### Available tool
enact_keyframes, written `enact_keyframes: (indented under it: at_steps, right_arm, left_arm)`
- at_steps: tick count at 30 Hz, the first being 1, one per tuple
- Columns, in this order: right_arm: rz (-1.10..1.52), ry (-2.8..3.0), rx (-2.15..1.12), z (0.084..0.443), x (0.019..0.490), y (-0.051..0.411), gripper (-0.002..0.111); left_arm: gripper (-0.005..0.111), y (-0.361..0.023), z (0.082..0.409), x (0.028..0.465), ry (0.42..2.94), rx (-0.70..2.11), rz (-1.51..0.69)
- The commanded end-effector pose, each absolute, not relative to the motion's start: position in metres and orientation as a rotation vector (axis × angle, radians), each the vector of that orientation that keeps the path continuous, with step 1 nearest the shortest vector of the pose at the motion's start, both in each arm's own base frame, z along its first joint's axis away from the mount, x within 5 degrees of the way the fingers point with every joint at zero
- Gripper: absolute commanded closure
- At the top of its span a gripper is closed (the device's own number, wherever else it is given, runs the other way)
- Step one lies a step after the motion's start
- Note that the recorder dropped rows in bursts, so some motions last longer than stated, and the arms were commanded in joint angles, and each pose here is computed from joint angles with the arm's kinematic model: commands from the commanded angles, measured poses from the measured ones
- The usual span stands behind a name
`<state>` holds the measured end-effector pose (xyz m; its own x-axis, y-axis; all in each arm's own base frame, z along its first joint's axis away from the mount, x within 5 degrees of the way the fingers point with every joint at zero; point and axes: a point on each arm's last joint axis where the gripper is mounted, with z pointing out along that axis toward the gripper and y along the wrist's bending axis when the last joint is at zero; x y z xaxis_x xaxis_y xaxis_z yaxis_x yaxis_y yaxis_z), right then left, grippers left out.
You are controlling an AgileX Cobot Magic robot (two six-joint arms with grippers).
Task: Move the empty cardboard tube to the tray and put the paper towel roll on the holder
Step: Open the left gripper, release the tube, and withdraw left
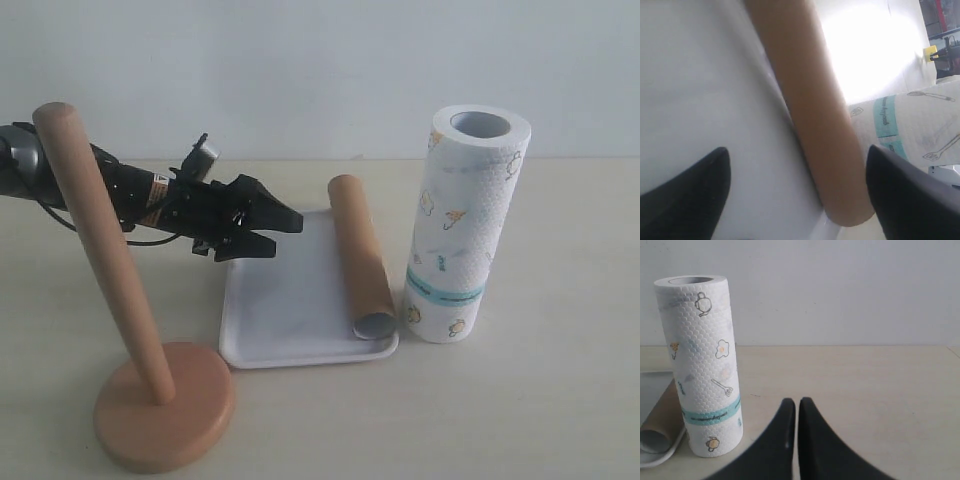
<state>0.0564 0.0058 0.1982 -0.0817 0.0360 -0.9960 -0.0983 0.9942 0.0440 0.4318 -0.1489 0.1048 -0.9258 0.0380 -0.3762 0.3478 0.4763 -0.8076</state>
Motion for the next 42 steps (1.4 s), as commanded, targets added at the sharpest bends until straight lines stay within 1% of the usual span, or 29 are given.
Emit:
enact_keyframes:
  at_steps: [1,13,18,25,28,29,31,32,35,40,42]
  right_arm:
    - [0.105,1.633,-0.049,0.2,0.056,0.006,0.106]
    - [0.105,1.633,-0.049,0.2,0.056,0.006,0.106]
    - [0.105,1.633,-0.049,0.2,0.056,0.006,0.106]
    - [0.105,1.633,-0.049,0.2,0.056,0.006,0.106]
    - [0.105,1.633,-0.049,0.2,0.056,0.006,0.106]
    - [0.105,1.633,-0.049,0.2,0.056,0.006,0.106]
    - [0.105,1.633,-0.049,0.2,0.056,0.006,0.106]
    - [0.105,1.633,-0.049,0.2,0.056,0.006,0.106]
    - [0.105,1.633,-0.049,0.2,0.056,0.006,0.106]
    - [0.105,1.633,-0.049,0.2,0.056,0.006,0.106]
    - [0.105,1.633,-0.049,0.2,0.056,0.006,0.106]
  left_arm:
    - [0.036,-0.152,0.102,0.432,2.43,0.324,-1.423]
    - [0.036,-0.152,0.104,0.432,2.423,0.331,-1.44]
    - [0.036,-0.144,0.126,0.434,2.375,0.352,-1.441]
    - [0.038,-0.116,0.178,0.434,2.249,0.421,-1.499]
    - [0.05,-0.1,0.205,0.431,2.19,0.442,-1.497]
    - [0.057,-0.092,0.214,0.431,2.172,0.432,-1.476]
    - [0.069,-0.078,0.231,0.43,2.14,0.42,-1.439]
    - [0.078,-0.07,0.241,0.429,2.12,0.414,-1.417]
    - [0.101,-0.047,0.261,0.422,2.085,0.381,-1.364]
    - [0.103,-0.025,0.296,0.403,2.027,0.364,-1.288]
    - [0.103,-0.024,0.313,0.392,2.0,0.379,-1.262]
